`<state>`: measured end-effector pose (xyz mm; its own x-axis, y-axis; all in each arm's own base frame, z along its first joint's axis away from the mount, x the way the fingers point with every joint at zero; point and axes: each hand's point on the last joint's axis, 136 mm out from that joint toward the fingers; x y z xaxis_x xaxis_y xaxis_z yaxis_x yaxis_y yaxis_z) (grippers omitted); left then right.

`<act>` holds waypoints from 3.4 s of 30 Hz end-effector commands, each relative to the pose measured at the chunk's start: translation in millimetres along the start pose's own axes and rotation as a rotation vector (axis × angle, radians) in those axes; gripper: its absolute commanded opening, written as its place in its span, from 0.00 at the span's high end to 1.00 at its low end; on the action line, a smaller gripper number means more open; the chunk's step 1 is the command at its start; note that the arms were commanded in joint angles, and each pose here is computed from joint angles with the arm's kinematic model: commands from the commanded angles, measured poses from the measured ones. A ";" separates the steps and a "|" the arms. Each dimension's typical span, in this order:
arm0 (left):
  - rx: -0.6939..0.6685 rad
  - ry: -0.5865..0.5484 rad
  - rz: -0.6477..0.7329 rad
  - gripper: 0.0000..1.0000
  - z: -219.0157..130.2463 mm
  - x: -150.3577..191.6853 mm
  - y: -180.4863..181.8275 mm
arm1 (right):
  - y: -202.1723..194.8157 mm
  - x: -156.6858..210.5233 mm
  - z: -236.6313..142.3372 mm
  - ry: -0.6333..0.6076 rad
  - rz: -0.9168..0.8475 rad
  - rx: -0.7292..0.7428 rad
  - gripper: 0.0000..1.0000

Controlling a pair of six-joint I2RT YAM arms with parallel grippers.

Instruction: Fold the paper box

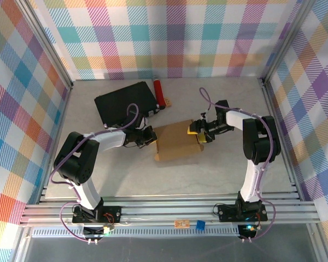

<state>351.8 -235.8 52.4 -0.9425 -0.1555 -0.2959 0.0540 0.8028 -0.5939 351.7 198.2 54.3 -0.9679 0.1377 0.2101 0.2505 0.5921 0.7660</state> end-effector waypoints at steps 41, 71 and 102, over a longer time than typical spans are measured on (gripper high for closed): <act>0.182 -0.144 -0.627 0.27 -49.1 -43.0 10.8 | 76.3 7.8 -25.0 0.234 0.620 -0.194 0.66; 0.521 -0.176 -0.888 0.40 -15.3 -51.7 -37.2 | 52.9 11.6 -14.1 0.278 0.684 -0.178 0.61; 0.005 0.055 -1.156 0.60 -82.5 35.4 30.8 | 124.0 57.5 -107.8 -0.416 -0.548 0.126 0.60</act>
<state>311.3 -182.2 86.9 -0.4548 -0.7669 0.4528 -0.8094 0.1439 -0.5694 332.3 187.7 235.3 -0.9526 0.2448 -0.1804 0.0206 0.6438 0.7649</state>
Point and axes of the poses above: each hand's point on the last joint's axis, 136 mm out from that joint toward the fingers, its own z axis out along the fingers, its own y axis along the line the jaws close on, x = y × z, and after that the axes turned 13 degrees about z, right-handed
